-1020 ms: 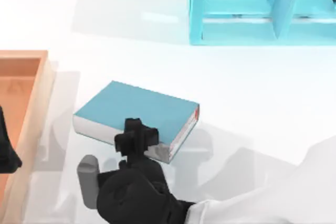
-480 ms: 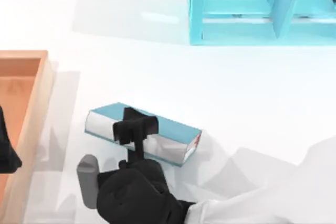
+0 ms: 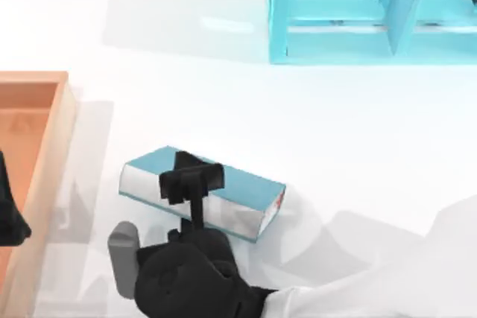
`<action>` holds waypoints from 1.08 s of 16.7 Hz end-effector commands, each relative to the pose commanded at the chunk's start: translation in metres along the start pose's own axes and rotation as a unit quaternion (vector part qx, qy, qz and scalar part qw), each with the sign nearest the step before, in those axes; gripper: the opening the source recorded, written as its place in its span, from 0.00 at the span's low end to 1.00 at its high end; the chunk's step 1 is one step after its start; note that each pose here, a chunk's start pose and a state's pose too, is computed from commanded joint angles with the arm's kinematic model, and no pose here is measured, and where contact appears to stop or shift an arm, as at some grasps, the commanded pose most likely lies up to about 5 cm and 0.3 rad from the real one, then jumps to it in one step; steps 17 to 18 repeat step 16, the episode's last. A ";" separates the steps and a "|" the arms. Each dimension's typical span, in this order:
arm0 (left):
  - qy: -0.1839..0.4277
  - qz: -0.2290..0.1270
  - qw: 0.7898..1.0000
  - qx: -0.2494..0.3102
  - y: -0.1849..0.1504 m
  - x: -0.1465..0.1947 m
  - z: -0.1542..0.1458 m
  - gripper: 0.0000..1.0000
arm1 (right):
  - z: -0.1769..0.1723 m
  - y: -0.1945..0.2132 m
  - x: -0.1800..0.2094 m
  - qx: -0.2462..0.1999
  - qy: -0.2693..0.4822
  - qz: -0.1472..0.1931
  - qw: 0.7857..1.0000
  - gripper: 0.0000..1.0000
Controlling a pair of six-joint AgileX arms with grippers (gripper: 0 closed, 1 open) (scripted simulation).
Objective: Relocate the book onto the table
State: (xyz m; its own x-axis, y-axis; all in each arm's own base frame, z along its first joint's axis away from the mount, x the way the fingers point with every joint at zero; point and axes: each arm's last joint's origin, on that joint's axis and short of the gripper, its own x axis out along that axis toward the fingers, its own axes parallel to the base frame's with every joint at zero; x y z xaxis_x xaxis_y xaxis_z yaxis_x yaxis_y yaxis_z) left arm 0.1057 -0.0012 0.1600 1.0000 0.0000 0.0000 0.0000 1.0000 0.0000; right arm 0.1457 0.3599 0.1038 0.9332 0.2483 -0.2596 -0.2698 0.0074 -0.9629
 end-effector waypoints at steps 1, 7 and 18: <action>0.000 0.000 1.000 0.000 0.000 0.000 0.000 1.00 | 0.003 0.001 -0.005 0.003 0.000 0.001 1.000 1.00; 0.000 0.000 1.000 0.000 0.000 0.000 0.000 1.00 | 0.029 0.018 -0.065 0.004 0.004 0.020 1.000 1.00; 0.000 0.000 1.000 0.000 0.000 0.000 0.000 1.00 | 0.036 0.030 -0.139 -0.002 0.000 -0.001 1.000 1.00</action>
